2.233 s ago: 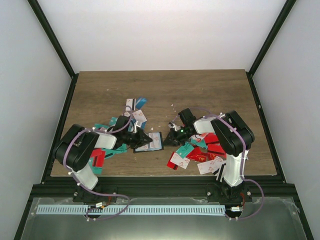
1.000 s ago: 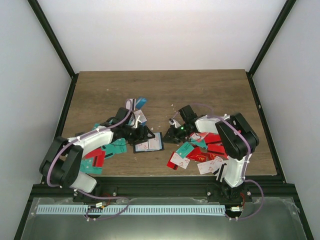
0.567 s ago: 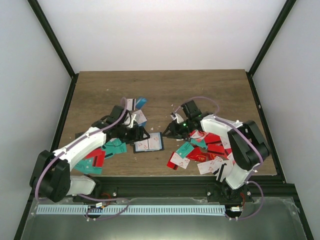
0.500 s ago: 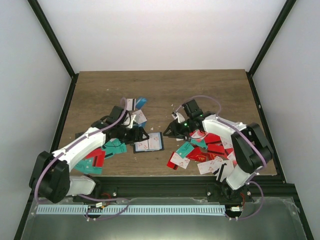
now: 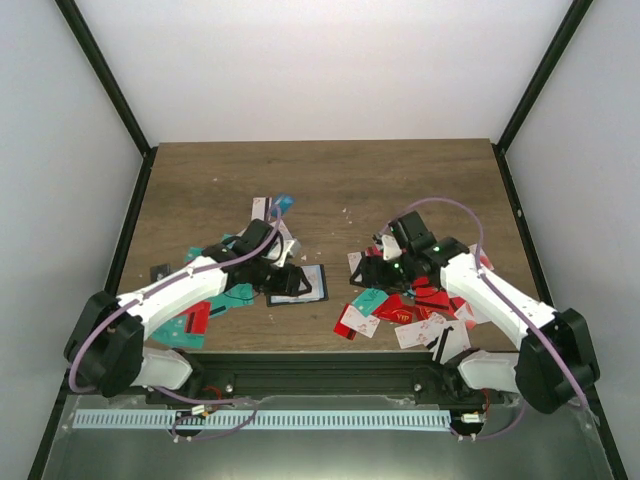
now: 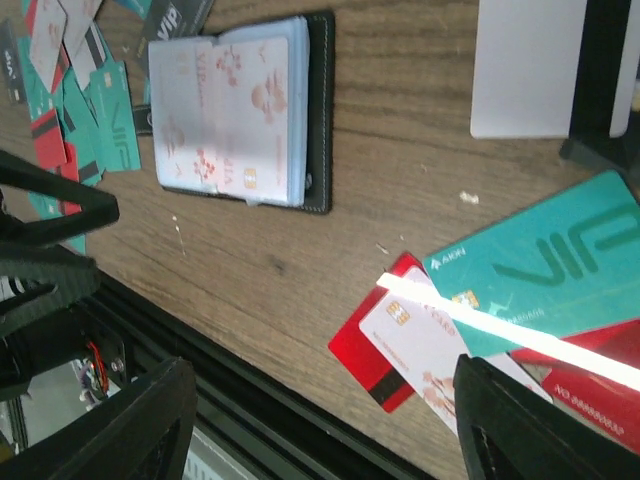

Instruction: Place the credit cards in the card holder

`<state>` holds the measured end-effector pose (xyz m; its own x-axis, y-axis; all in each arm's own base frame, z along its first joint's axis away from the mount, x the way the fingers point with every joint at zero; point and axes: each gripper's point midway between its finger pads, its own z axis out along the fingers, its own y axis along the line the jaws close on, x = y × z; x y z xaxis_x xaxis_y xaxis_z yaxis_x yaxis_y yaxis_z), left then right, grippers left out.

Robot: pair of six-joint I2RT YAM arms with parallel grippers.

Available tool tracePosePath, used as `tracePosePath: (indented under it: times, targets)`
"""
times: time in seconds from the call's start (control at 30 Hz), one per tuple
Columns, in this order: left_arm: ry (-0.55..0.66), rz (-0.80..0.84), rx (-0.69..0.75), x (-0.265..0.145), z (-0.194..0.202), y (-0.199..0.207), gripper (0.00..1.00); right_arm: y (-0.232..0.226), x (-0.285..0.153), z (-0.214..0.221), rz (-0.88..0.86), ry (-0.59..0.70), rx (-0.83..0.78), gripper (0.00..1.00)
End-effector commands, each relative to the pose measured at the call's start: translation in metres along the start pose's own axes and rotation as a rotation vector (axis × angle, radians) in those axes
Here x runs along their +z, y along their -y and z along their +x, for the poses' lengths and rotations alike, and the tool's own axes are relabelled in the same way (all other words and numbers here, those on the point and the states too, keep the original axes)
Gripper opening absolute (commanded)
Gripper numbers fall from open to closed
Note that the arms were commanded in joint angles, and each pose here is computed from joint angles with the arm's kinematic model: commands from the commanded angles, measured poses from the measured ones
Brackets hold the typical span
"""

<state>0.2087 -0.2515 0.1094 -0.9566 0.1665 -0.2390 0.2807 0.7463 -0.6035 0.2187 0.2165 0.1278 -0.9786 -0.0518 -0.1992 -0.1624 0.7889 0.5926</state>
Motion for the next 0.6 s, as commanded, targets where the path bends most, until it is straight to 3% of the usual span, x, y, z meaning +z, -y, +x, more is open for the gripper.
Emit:
tracePosePath:
  times: [0.0,0.1,0.33,0.57]
  targets:
    - [0.043,-0.079,0.006,0.008,-0.018,-0.003,0.52,-0.003,-0.004,0.015,-0.032,-0.012,0.006,0.73]
    - [0.044,-0.131,-0.018,0.015,-0.022,-0.014,0.40,-0.031,-0.001,0.011,-0.208,-0.016,-0.037,0.73]
    - [0.005,-0.195,-0.021,0.036,-0.028,-0.032,0.16,-0.059,0.025,-0.008,-0.415,-0.064,-0.028,0.73]
    - [-0.022,-0.262,-0.039,0.051,-0.033,-0.047,0.08,-0.059,0.053,-0.024,-0.449,-0.106,0.002,0.72]
